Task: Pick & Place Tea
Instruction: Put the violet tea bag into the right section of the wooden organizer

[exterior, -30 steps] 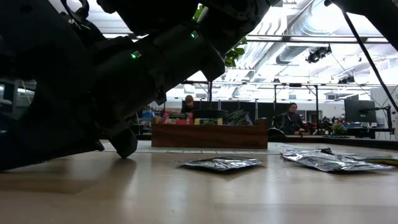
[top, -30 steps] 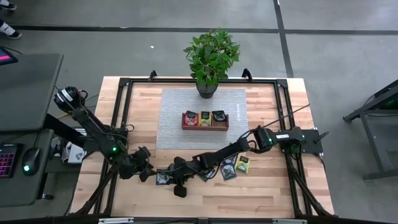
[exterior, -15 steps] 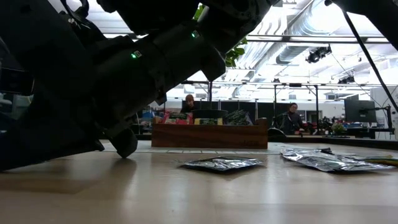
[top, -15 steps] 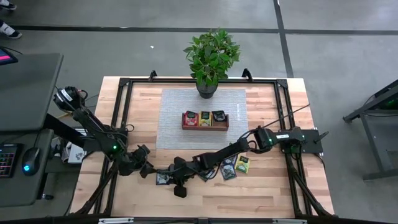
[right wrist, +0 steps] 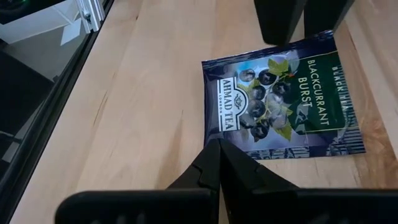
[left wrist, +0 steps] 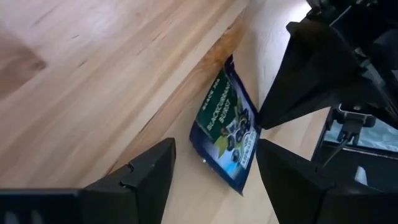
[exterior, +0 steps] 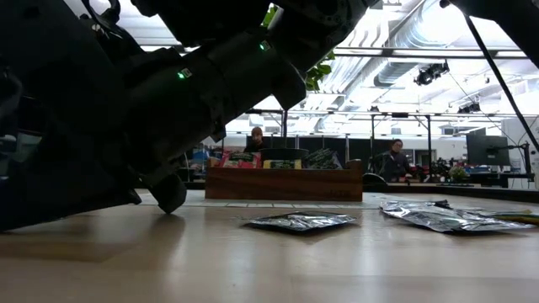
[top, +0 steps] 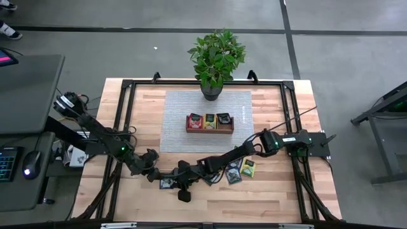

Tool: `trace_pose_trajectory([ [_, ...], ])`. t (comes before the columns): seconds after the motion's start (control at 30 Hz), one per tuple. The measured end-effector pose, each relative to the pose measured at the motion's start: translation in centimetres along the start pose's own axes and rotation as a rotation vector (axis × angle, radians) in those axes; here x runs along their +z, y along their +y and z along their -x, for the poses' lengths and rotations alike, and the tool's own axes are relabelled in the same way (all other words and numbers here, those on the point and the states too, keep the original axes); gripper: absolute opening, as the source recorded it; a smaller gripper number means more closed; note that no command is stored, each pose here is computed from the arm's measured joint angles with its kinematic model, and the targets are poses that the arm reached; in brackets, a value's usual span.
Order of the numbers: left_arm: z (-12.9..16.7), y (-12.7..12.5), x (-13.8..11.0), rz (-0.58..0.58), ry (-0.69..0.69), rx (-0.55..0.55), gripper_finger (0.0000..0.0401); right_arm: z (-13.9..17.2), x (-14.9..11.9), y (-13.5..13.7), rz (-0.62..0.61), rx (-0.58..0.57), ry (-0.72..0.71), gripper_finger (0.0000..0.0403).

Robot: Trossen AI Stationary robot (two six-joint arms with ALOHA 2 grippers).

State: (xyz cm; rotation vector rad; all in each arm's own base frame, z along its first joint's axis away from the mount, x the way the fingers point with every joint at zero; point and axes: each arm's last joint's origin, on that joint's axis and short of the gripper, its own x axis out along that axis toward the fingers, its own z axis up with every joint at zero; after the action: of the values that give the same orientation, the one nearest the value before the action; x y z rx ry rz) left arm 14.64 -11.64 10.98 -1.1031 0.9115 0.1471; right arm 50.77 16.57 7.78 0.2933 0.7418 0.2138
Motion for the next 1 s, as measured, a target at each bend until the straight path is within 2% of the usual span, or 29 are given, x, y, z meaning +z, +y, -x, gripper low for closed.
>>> trace_pose_trajectory([
  [0.4,-0.28,-0.02,0.46,-0.004,-0.002,-0.009,0.0229,0.00,-0.01,0.01,0.015,0.003,0.002,0.0000],
  [0.5,-0.29,-0.01,0.47,-0.016,-0.008,-0.010,0.0218,0.00,0.02,-0.05,0.015,0.003,0.001,0.0000],
  [0.77,-0.32,0.17,0.56,-0.021,-0.039,0.007,0.0130,0.02,0.14,-0.32,0.011,0.008,0.003,0.0000],
  [1.0,-0.31,0.38,0.91,-0.055,-0.147,0.032,0.0037,0.02,0.14,-0.34,0.011,0.006,0.002,0.0000],
])
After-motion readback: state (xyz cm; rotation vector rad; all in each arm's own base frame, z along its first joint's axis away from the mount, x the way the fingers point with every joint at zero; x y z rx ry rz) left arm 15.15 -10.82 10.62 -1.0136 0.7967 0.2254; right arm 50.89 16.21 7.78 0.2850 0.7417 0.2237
